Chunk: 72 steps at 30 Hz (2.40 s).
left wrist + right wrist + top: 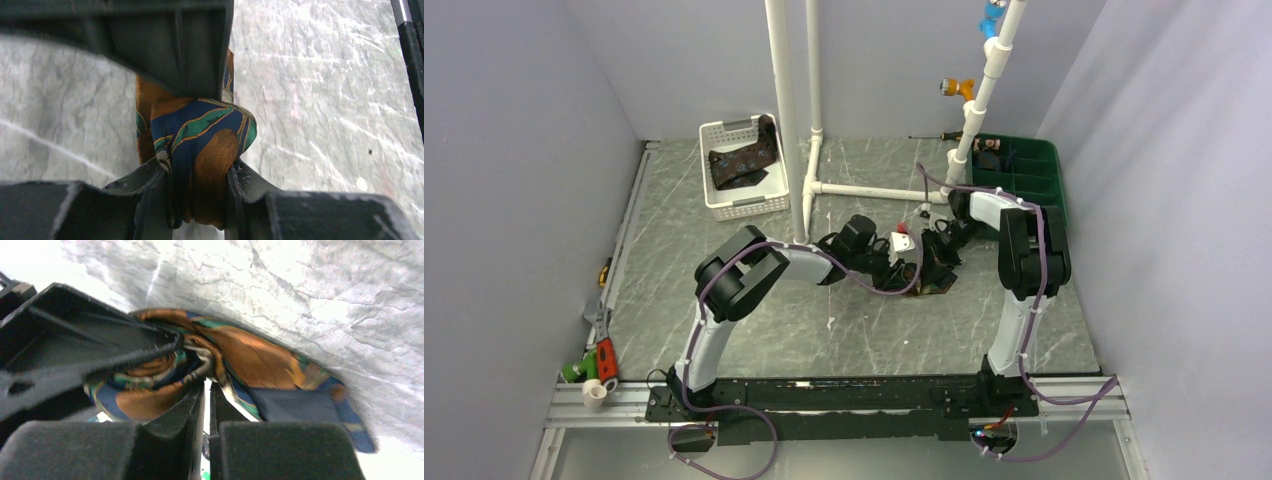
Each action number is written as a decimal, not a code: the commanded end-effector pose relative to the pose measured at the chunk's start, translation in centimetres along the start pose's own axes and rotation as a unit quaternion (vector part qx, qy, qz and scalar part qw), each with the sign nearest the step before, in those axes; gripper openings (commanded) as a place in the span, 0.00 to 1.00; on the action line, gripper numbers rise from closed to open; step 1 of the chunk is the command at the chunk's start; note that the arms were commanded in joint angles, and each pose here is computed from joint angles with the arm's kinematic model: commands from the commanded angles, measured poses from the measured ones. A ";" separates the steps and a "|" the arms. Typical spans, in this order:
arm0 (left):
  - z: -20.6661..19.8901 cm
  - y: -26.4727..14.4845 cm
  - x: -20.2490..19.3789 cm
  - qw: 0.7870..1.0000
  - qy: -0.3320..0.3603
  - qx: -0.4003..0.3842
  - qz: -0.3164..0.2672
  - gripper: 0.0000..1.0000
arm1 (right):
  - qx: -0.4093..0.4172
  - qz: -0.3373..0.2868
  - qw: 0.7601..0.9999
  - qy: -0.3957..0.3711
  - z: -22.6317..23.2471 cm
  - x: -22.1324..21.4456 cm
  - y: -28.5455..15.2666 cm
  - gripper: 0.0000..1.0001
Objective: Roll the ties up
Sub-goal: Roll the tie at the center of the board.
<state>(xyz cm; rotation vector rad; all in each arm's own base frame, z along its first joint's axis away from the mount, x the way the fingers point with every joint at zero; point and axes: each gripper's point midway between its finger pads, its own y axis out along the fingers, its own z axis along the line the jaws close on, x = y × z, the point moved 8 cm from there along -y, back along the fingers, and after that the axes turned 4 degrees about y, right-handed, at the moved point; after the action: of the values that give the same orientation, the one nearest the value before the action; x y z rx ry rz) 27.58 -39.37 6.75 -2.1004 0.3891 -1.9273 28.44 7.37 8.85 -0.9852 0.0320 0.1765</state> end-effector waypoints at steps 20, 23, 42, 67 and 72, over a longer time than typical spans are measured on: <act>0.3 -4.8 3.6 0.988 -0.076 0.133 0.004 0.00 | -0.134 -0.002 0.989 -0.056 -3.4 2.5 2.8 0.00; 0.5 -5.2 2.2 0.988 -0.026 0.147 0.039 0.00 | -0.138 -0.002 0.988 -0.067 -3.5 3.1 2.9 0.00; -1.7 -4.7 -6.3 0.971 -0.006 0.096 0.219 0.04 | 0.126 -0.055 0.987 -0.089 5.2 0.0 -3.8 0.59; -1.8 -4.6 -3.4 0.990 0.036 0.033 0.132 0.48 | 0.087 -0.024 0.996 0.012 0.3 0.9 1.1 0.00; -0.4 -4.8 0.4 0.994 0.102 0.019 0.037 0.59 | 0.063 0.003 0.998 0.022 -1.0 0.6 1.7 0.00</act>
<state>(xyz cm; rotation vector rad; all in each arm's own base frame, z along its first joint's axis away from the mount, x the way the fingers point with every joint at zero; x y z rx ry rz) 27.14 -35.35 7.34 -1.8054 0.4433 -1.9633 28.00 9.65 9.84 -0.6768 0.1487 0.1344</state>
